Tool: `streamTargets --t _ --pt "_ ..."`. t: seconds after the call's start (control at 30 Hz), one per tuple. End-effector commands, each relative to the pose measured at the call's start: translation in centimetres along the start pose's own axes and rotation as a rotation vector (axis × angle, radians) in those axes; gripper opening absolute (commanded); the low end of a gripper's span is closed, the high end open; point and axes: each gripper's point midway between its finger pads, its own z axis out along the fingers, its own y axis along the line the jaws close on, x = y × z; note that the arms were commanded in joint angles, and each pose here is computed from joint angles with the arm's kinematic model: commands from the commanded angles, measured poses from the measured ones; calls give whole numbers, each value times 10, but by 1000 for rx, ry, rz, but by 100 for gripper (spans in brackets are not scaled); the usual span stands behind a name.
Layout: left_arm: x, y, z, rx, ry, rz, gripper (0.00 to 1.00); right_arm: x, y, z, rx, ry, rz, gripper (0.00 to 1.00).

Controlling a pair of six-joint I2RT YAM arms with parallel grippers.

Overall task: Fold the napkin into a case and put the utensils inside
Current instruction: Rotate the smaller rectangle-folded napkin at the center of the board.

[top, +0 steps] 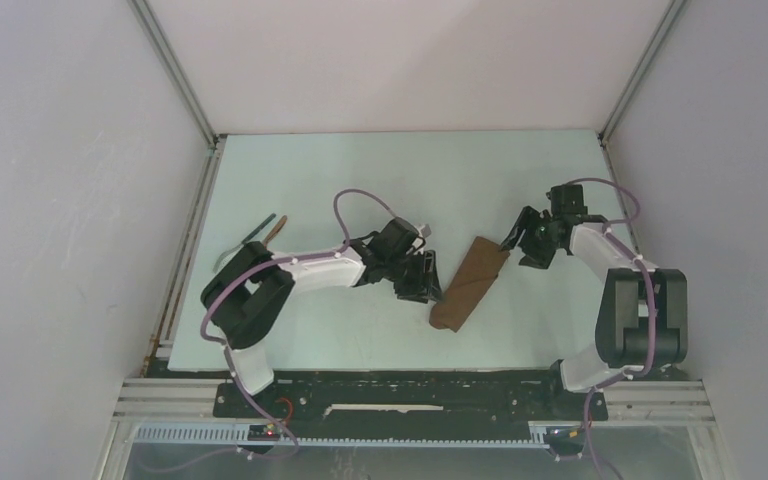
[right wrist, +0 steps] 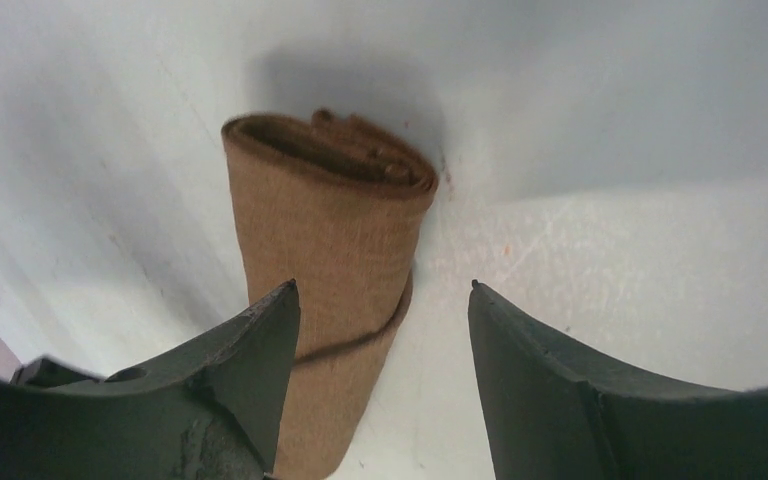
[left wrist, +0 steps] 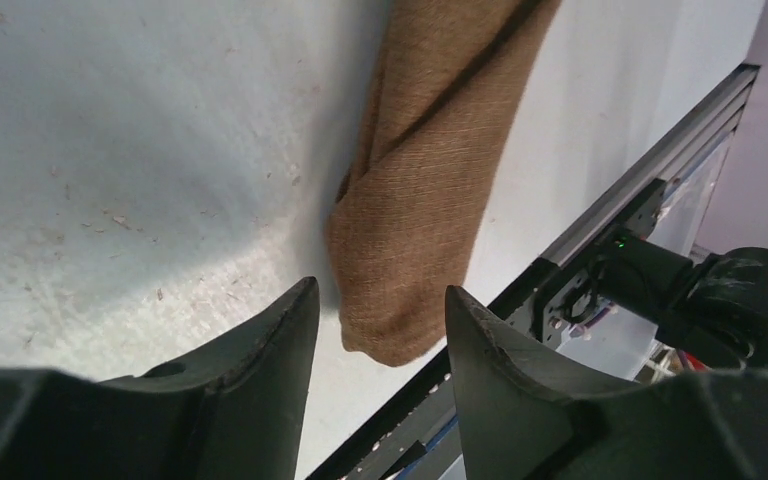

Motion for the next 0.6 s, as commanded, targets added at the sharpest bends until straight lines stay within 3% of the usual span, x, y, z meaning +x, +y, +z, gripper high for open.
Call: streamTargets --t 0.0,0.17,0.57 --pt "15 -12 12 75 85 38 54 25 20 -14 -48 43 -103 71" --pt "40 -17 37 116 179 -1 53 20 18 -16 -54 33 -77 71" --pt "46 -114 81 311 197 -24 55 -6 15 -53 35 -103 -130 73"
